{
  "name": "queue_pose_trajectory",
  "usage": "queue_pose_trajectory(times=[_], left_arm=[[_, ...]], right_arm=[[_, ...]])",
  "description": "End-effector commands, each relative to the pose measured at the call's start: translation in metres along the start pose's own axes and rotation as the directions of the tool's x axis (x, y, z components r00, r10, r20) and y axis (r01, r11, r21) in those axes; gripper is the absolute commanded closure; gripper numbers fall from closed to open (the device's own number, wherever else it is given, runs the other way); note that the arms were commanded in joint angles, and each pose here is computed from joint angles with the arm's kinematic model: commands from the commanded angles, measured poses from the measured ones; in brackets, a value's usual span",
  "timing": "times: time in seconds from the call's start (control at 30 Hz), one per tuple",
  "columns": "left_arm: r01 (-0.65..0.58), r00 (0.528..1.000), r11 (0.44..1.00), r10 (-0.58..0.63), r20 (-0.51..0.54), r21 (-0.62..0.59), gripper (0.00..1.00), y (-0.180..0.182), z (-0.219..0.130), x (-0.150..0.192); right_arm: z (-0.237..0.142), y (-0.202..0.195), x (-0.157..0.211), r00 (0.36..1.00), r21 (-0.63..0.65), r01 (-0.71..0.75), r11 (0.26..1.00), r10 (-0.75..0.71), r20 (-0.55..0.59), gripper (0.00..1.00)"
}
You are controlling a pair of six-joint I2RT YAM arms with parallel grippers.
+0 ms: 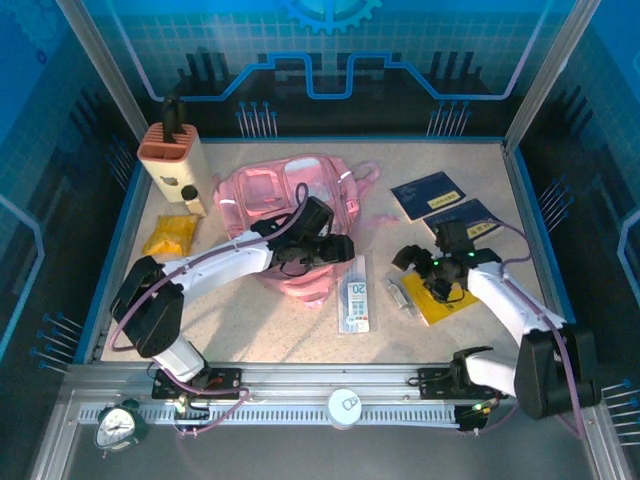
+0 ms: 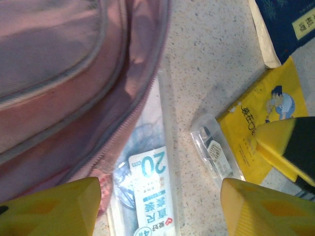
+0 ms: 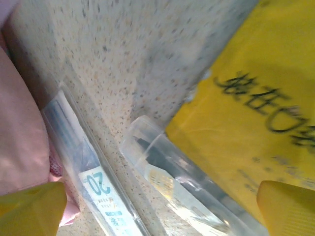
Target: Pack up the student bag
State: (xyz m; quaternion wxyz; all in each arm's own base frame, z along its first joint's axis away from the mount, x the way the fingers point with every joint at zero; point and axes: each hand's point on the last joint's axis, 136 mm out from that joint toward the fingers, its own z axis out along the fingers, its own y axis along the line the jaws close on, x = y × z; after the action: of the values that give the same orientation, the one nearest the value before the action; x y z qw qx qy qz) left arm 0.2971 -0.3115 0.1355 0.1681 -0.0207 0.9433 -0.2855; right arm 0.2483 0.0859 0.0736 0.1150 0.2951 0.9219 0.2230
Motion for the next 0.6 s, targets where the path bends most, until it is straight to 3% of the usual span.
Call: queue_pose_trajectory(times=[0.0, 0.17, 0.27, 0.4, 0.57], left_arm=[[-0.051, 0.998, 0.995, 0.053, -0.019, 0.084, 0.35, -0.038, 0.012, -0.001], [-0.103, 0.994, 0.983, 0.108, -0.027, 0.15, 0.36, -0.072, 0.042, 0.003], [-0.132, 0.988, 0.971, 0.146, -0.055, 0.201, 0.46, -0.097, 0.062, 0.009], [-0.168, 0.98, 0.958, 0.188, -0.068, 0.231, 0.43, -0.118, 0.089, 0.017], [-0.154, 0.982, 0.959, 0.176, -0.074, 0.236, 0.43, -0.126, 0.121, 0.019]], right_arm=[[-0.015, -0.024, -0.002, 1.0, 0.044, -0.005, 0.999, 0.006, -0.026, 0.0], [-0.015, -0.039, -0.026, 0.998, 0.024, -0.068, 0.997, 0.068, -0.018, 0.0], [-0.029, -0.05, -0.039, 0.992, 0.042, -0.129, 0.991, 0.129, 0.016, 0.0], [-0.044, -0.078, -0.043, 0.972, 0.065, -0.217, 0.974, 0.209, 0.102, 0.0], [-0.04, -0.09, -0.048, 0.959, 0.02, -0.268, 0.963, 0.265, 0.098, 0.0]])
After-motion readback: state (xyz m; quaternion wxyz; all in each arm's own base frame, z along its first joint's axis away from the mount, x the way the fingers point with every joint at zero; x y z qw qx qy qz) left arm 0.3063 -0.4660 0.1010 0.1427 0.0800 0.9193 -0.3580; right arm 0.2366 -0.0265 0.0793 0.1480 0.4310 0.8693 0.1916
